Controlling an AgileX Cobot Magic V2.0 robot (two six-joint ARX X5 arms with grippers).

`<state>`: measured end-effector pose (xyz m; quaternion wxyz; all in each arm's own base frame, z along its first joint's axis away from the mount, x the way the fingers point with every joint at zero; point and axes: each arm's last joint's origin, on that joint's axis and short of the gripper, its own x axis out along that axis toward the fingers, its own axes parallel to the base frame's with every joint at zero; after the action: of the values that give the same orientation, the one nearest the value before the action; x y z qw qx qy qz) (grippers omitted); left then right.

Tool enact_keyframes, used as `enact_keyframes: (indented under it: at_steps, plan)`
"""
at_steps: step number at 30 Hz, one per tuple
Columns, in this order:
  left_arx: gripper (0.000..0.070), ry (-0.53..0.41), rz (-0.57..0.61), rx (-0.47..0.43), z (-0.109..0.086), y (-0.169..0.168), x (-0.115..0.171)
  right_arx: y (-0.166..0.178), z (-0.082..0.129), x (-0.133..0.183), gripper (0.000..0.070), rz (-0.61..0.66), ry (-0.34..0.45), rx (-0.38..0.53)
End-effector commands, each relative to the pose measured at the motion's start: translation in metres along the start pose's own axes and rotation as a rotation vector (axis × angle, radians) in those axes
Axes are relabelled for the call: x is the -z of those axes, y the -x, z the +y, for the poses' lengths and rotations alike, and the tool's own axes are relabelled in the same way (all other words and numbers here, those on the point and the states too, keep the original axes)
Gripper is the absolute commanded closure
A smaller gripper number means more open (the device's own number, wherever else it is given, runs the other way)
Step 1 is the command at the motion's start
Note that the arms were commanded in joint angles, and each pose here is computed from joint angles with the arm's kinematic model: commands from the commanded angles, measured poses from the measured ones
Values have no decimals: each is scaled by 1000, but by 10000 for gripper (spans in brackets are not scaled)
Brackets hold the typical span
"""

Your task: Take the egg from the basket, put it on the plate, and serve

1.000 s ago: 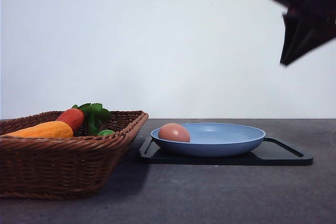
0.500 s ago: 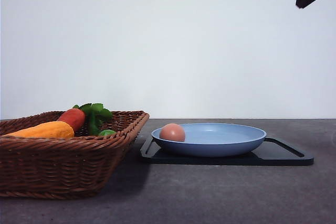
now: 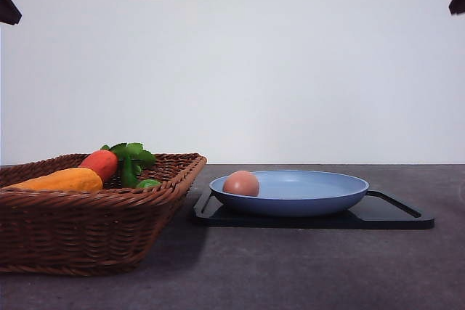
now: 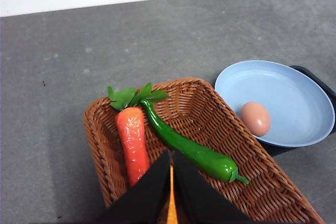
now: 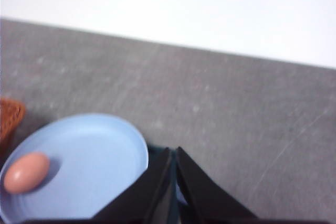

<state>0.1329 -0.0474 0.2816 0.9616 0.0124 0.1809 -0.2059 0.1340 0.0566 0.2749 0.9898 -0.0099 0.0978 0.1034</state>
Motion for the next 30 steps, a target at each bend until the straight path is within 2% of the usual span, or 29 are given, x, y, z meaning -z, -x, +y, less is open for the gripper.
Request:
enact_keyframes:
  at_steps: [1,12,14,18,24,27,30]
  plan:
    - [700,2,-20,0,0,1,-5,1,1,-5,700,-32,1,-5]
    - [700,1,-17,4,-1,1,-4,1,1,-11,700,-86,-12,-4]
    - [700,-5,-20,5,-2,11,-2,1,1,-11,700,-87,-12,-4]
    - [700,-101,-130,-33,-2,39,3,1,1,-11,700,-87,-12,-4]
    - [700,-109,-336,-183,9,50,37,1,1,-11,700,-87,-13,-4]
    - [700,-87,-366,-239,15,42,60,1,1,-11,700,-87,-13,-4]
    - [700,-24,-346,-265,20,33,83,1,1,-11,700,-87,-13,-4]
